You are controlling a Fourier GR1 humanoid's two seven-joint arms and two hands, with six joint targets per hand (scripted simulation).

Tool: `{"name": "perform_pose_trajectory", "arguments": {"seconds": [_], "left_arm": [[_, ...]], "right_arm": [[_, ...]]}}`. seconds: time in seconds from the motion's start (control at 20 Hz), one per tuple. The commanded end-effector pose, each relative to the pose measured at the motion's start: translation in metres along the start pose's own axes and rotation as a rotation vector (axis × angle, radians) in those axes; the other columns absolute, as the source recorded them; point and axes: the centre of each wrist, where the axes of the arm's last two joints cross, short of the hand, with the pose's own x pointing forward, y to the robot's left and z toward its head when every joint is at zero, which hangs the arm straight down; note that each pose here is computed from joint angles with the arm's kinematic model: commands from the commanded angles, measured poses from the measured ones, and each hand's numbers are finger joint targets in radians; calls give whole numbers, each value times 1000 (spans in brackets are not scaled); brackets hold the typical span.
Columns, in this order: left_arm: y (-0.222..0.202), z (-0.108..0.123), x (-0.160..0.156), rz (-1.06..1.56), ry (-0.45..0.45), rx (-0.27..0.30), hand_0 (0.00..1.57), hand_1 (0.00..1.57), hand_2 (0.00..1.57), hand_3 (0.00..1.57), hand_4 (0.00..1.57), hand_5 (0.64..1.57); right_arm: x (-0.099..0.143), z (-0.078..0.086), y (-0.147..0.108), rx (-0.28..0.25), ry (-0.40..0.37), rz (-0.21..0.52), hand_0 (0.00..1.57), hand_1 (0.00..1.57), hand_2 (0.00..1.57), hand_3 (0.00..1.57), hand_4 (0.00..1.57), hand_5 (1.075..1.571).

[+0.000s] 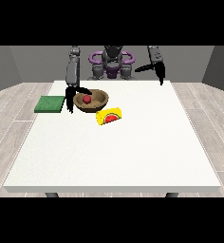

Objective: Pick the cup and pour the ball into the bowl, then pick the bowl and place it on the pad

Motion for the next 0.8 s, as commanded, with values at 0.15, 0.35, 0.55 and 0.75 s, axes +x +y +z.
{"name": "perform_pose_trajectory", "arguments": {"seconds": [0.15, 0.35, 0.55, 0.75], "left_arm": [[3, 0, 10, 11, -13, 1, 0, 0, 0, 0, 0, 1566], [-8, -7, 25, 24, -110, -49, 0, 0, 0, 0, 470, 1564], [-11, -7, 23, 36, -91, -93, 0, 0, 0, 0, 655, 1531], [-4, 7, -3, 57, 18, -76, 0, 0, 0, 0, 898, 1466]], "right_arm": [[-22, 13, 0, -133, 183, -74, 0, 0, 0, 0, 464, 1547], [-27, 33, -46, -245, 221, 313, 1571, 1571, 1571, 1088, 850, 1505], [-26, 35, -50, -302, 227, 548, 1571, 1571, 1571, 1562, 938, 1558], [-20, 23, -29, -335, 291, 581, 1571, 1571, 1571, 1256, 898, 1566]]}}
